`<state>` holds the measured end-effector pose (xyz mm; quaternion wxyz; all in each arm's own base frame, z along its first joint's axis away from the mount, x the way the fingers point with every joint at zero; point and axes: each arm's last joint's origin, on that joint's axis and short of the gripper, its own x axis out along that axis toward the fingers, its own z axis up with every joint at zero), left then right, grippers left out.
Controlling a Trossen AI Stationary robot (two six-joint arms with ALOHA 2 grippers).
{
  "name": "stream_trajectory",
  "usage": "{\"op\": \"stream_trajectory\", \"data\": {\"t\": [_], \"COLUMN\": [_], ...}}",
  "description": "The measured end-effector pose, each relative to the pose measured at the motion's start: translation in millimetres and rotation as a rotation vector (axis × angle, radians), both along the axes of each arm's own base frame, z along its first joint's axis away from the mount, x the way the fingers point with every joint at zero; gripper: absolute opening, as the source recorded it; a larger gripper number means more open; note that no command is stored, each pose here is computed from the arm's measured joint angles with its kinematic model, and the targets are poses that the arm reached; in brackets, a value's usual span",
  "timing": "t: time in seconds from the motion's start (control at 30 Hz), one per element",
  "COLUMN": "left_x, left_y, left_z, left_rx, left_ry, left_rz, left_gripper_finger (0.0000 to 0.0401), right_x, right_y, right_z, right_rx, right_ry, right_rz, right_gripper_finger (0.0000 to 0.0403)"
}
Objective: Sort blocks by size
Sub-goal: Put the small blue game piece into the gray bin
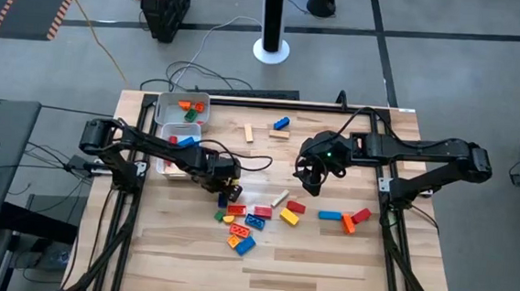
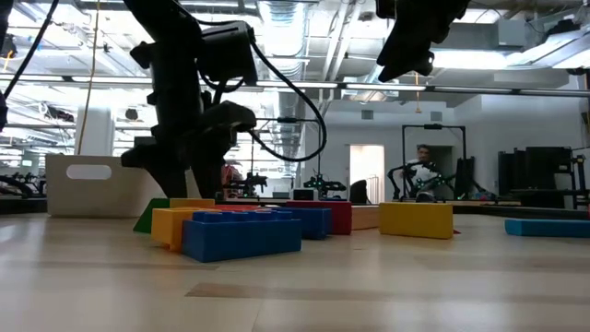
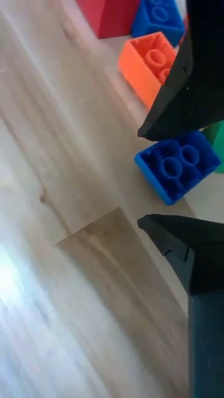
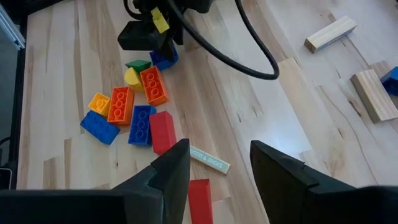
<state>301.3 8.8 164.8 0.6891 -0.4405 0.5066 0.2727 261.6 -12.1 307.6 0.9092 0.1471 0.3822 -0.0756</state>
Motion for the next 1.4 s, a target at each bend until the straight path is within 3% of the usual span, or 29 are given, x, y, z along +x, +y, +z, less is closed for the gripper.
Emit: {"op": "stream_trajectory", "data": {"t": [0.2,0.6,0.73,0.8,0.9,1.07,1.23,1.4], "left_x": [0.0,7.1,13.3,16.4,14.2,2.7,-4.0,-3.3], "left_y": [0.5,-5.8,-5.8,-5.7,-6.8,-18.4,-21.9,-19.8], "left_z": [0.0,2.8,15.0,24.3,34.9,30.9,28.0,28.2], "left_rx": [-0.016,0.081,0.129,0.125,0.065,0.021,0.144,0.282], "left_ry": [-0.004,-0.101,-0.153,-0.161,-0.095,0.049,0.119,0.118], "left_rz": [-0.038,-0.27,-0.36,-0.35,-0.244,-0.156,-0.171,-0.382], "left_gripper_finger": [0.0185,0.0184,0.0184,0.0184,0.0184,0.0184,0.0184,0.0184], "right_x": [0.0,-0.1,-0.5,-0.8,-1.1,-0.5,0.3,0.9], "right_y": [0.0,0.0,0.0,0.0,0.3,0.3,0.3,-0.3], "right_z": [0.0,-0.1,-0.5,-0.7,-1.0,-0.5,0.3,0.9], "right_rx": [-0.005,-0.007,-0.006,-0.006,-0.003,-0.002,-0.008,-0.014], "right_ry": [0.0,0.002,0.008,0.011,0.015,0.008,-0.004,-0.013], "right_rz": [0.005,0.007,0.007,0.007,0.005,0.003,0.008,0.01], "right_gripper_finger": [0.0194,0.0194,0.0194,0.0194,0.0194,0.0194,0.0194,0.0194]}}
